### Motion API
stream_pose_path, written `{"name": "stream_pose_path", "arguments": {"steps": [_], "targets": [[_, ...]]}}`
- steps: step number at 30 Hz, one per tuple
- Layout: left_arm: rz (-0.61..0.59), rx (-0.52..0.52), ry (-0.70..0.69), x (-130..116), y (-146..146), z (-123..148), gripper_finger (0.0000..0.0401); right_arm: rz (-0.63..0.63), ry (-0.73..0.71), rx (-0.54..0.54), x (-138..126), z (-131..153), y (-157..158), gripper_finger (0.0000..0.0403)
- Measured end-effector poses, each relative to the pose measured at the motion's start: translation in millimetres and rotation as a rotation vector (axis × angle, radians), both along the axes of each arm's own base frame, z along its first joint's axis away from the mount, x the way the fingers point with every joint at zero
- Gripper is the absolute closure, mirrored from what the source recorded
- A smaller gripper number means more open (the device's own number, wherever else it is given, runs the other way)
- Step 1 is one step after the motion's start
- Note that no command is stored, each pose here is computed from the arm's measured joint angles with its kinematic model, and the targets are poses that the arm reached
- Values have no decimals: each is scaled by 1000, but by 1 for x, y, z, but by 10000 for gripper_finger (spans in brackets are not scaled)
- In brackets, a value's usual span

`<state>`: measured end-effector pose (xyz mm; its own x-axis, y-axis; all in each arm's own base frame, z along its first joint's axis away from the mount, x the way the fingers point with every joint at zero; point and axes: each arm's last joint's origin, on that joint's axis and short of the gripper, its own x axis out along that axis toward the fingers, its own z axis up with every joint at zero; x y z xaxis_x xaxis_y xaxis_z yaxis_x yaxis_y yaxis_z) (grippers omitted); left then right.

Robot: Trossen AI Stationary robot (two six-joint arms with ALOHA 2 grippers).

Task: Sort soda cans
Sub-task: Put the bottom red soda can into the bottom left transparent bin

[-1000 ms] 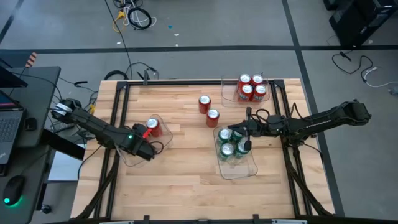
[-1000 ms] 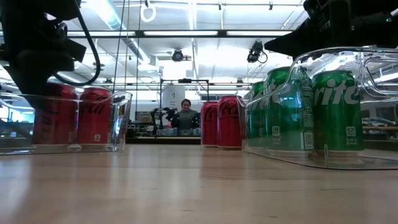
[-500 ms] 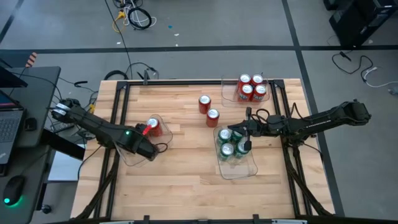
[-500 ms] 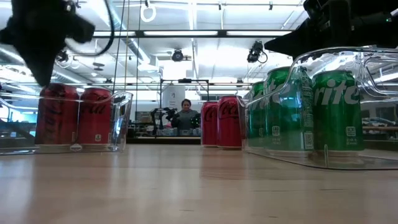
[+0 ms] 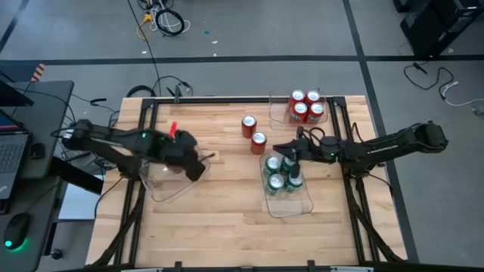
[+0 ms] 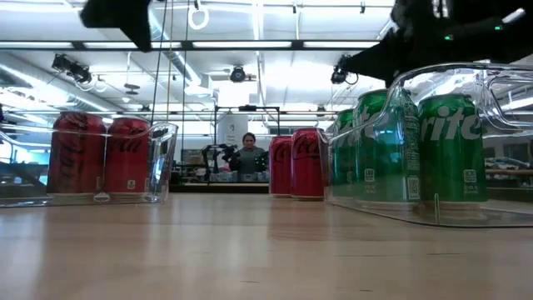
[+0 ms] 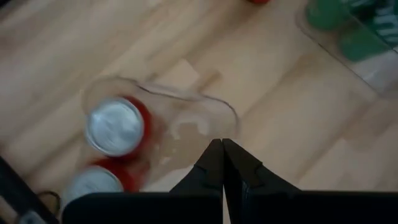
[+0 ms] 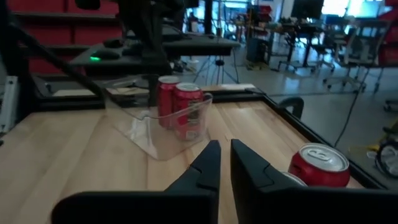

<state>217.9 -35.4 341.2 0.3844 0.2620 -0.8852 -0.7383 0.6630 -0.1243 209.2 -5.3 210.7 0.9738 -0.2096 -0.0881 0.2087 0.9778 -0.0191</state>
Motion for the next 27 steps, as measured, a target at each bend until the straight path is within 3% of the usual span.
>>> {"name": "stream_pose_path", "arguments": {"steps": [6,11,18,23,27], "targets": [[-60,93,68,3,31,0,401,-41,66,7,35,0,-6,342],[-97,204,99,3,47,2,401,-160,208,-3,66,-1,-16,285],[-191,290,-22,-1,52,12,401,-329,407,-34,92,-1,-25,172],[-206,347,-112,-16,52,9,401,-374,468,7,96,6,-32,98],[-206,371,-204,-31,51,-2,401,-357,507,80,93,1,-41,64]]}}
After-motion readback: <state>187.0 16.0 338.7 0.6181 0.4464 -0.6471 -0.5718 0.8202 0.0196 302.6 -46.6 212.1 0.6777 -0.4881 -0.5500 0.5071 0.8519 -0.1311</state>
